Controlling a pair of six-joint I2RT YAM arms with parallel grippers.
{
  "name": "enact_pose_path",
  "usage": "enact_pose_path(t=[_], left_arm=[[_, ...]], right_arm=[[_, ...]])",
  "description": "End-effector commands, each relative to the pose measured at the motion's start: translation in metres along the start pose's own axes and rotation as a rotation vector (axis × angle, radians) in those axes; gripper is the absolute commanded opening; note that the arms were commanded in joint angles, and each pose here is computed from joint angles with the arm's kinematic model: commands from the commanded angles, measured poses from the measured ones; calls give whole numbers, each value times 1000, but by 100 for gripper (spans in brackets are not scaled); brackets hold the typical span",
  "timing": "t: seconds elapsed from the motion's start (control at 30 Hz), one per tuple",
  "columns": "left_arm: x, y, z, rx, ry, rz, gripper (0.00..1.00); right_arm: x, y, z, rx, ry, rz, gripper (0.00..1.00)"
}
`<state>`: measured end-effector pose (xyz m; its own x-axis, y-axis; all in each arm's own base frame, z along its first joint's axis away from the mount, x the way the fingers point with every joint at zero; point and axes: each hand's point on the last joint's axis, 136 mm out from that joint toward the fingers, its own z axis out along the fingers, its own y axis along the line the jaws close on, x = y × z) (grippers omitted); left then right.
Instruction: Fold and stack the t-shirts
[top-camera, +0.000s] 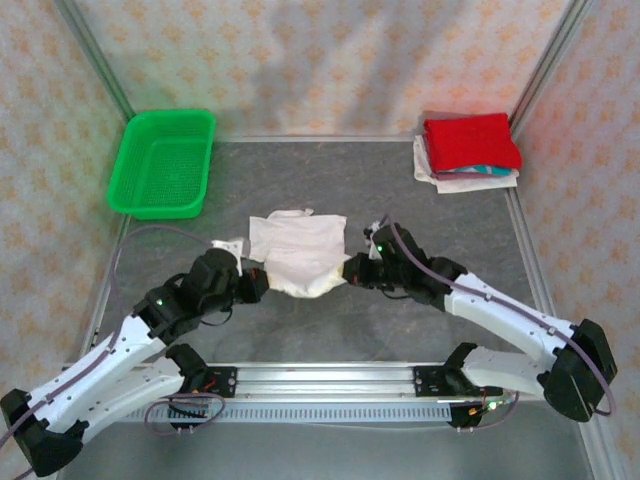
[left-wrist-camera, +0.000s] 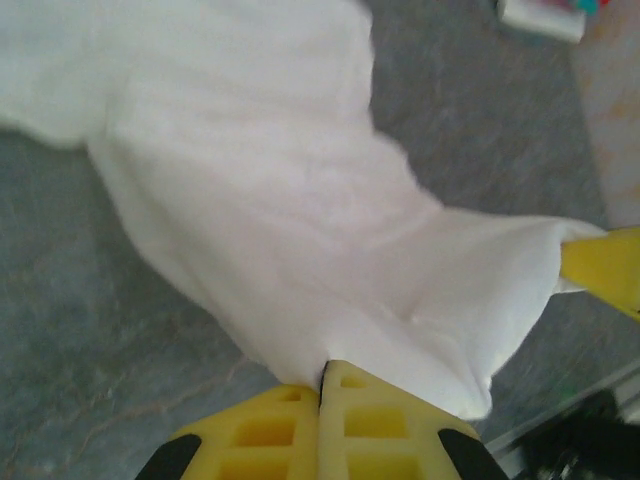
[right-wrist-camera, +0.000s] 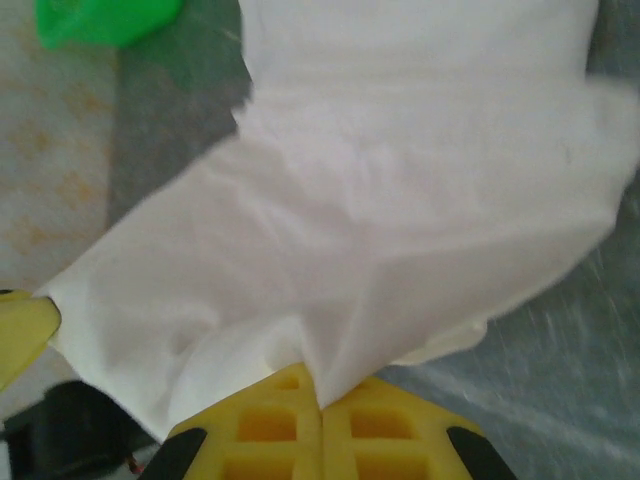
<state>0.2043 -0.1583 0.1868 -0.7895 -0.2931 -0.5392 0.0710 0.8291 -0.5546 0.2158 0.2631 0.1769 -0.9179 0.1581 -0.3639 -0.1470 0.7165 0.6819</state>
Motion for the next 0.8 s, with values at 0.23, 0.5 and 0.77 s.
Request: enact_pose_path(t=[0.23,0.5,0.77], left_arm=[[-51,24,-2,-104,-110,-78,0],[-90,30,13,-134,-140,-116,0],[-146,8,16,-112,-160,-67,0]], right_arm=[[-62,3,15,77,-79,-45,0],[-99,-5,33,106,-94,11,0],[-149,8,30,83,-144,12,0]])
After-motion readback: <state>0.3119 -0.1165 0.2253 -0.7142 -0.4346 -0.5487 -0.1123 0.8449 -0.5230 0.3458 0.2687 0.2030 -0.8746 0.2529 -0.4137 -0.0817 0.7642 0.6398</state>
